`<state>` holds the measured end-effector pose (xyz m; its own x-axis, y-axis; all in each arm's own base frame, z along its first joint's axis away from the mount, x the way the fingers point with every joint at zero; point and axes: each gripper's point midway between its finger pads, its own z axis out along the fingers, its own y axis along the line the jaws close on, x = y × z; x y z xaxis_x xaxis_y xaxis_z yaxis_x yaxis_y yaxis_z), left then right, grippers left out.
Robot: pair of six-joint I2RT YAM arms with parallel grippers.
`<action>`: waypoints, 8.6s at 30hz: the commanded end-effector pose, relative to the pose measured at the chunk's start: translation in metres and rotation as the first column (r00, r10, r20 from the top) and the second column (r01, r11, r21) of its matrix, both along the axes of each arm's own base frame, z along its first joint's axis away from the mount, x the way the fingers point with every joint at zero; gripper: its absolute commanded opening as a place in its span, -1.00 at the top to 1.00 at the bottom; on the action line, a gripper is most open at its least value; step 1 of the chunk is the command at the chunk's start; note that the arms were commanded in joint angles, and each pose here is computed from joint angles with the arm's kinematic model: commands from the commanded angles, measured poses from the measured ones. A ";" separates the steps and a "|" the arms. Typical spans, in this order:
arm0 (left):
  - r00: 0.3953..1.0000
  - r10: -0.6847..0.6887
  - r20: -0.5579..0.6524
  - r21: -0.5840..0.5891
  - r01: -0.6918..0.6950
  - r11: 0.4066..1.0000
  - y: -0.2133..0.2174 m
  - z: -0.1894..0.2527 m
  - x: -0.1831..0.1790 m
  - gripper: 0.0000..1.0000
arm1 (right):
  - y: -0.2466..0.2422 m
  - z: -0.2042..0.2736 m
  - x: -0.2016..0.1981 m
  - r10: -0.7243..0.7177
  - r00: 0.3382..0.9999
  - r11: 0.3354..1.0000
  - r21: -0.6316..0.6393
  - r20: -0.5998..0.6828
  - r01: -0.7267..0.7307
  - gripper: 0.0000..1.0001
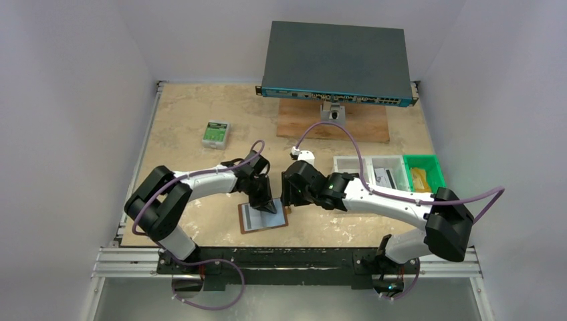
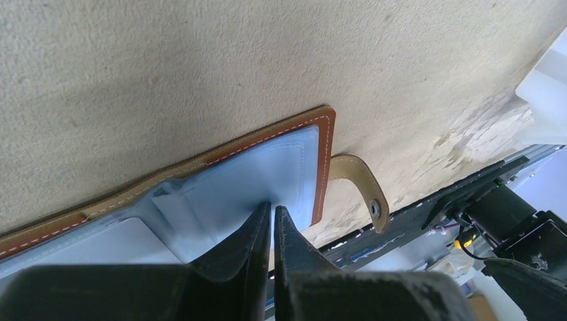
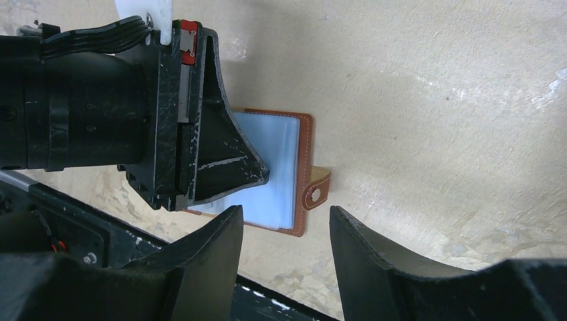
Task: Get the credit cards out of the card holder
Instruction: Remove the credit card from the card holder.
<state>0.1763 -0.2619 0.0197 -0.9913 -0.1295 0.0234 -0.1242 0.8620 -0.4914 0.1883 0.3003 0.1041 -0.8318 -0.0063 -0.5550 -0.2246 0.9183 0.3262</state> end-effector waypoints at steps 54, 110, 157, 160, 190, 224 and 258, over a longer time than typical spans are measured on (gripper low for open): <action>0.974 0.188 0.129 0.084 -0.199 0.976 0.102 0.018 -0.005 0.66 | 0.107 -0.058 -0.012 0.227 0.962 0.953 0.236 -0.150 -0.188 0.01; 0.980 0.181 0.081 0.166 -0.192 0.967 0.104 -0.004 -0.018 0.90 | 0.099 -0.087 -0.030 0.210 0.945 0.952 0.271 -0.249 -0.140 0.29; 0.966 0.257 -0.001 0.365 -0.239 0.900 0.120 -0.035 -0.027 1.00 | 0.084 -0.064 -0.025 0.281 0.919 0.787 0.614 -0.276 -0.057 0.60; 0.967 0.255 -0.001 0.362 -0.238 0.901 0.120 -0.035 -0.027 1.00 | 0.084 -0.068 -0.025 0.281 0.917 0.791 0.609 -0.284 -0.054 0.62; 0.966 0.259 -0.014 0.406 -0.232 0.884 0.129 -0.039 -0.032 1.00 | 0.058 -0.077 -0.016 0.187 0.937 0.836 0.548 -0.294 0.005 1.00; 0.968 0.250 -0.018 0.394 -0.223 0.892 0.127 -0.039 -0.031 1.00 | 0.071 -0.076 -0.014 0.253 0.929 0.830 0.554 -0.269 -0.065 0.42; 0.968 0.251 -0.018 0.426 -0.220 0.878 0.133 -0.042 -0.034 1.00 | 0.052 -0.082 -0.019 0.173 0.937 0.836 0.549 -0.304 0.023 1.00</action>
<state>0.1629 -0.1843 0.0140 -0.9329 -0.3580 0.0400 -0.3493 0.8721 -0.3428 0.1630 0.3665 0.0252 -0.9800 0.0963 -0.1742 -0.0981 0.5280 0.8435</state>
